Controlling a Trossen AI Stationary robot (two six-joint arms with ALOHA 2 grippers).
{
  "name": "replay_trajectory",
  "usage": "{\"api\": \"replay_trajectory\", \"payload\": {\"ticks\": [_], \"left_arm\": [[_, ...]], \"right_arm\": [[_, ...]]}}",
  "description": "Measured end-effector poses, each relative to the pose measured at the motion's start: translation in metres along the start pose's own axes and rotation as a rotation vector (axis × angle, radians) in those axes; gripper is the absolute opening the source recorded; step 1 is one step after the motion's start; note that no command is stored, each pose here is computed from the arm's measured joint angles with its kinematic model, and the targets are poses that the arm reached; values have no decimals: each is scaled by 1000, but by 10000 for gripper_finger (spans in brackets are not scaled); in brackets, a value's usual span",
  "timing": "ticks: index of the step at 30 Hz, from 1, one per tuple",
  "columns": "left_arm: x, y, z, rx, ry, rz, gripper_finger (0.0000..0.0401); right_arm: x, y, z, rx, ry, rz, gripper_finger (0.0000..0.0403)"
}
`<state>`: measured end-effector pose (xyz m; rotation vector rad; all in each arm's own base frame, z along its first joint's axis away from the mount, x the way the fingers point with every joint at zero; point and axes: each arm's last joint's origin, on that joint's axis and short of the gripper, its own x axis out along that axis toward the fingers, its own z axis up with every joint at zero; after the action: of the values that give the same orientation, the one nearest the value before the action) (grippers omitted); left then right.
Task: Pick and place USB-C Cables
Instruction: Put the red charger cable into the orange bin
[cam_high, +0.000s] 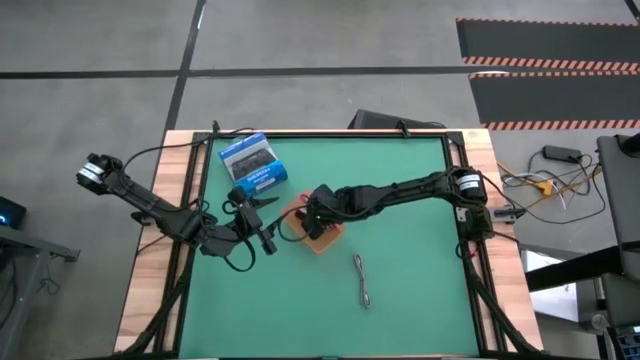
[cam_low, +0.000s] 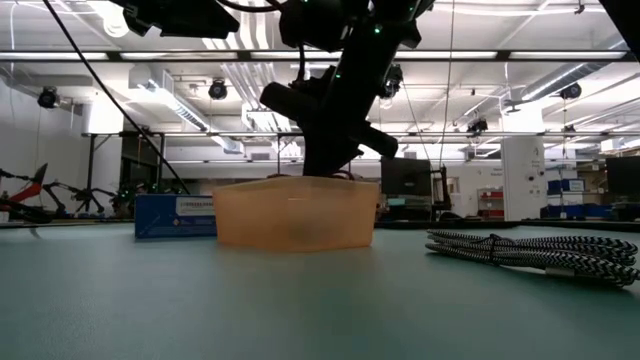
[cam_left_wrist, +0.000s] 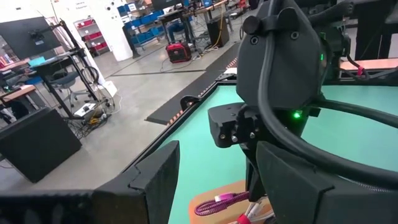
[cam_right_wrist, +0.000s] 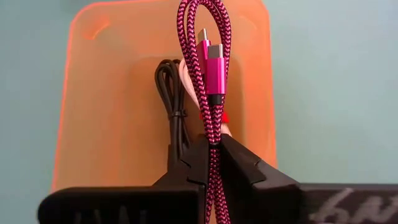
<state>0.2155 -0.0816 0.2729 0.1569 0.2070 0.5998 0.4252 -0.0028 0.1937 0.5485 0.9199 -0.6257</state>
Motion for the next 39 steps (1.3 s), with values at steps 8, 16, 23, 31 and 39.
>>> {"api": "replay_trajectory", "payload": {"ticks": [8, 16, 23, 31, 39], "left_arm": [[0, 0, 0, -2, 0, 0, 199], [0, 0, 0, -2, 0, 0, 199], [0, 0, 0, -1, 0, 0, 199], [0, 0, 0, -1, 0, 0, 199], [0, 0, 0, -1, 0, 0, 199]], "right_arm": [[3, 2, -2, 7, 0, 2, 13], [27, 2, -11, -4, 28, -23, 13], [28, 3, -10, -2, 23, -19, 13], [28, 3, -10, 4, 22, -18, 16], [28, 3, -10, 14, 20, -17, 55]]}}
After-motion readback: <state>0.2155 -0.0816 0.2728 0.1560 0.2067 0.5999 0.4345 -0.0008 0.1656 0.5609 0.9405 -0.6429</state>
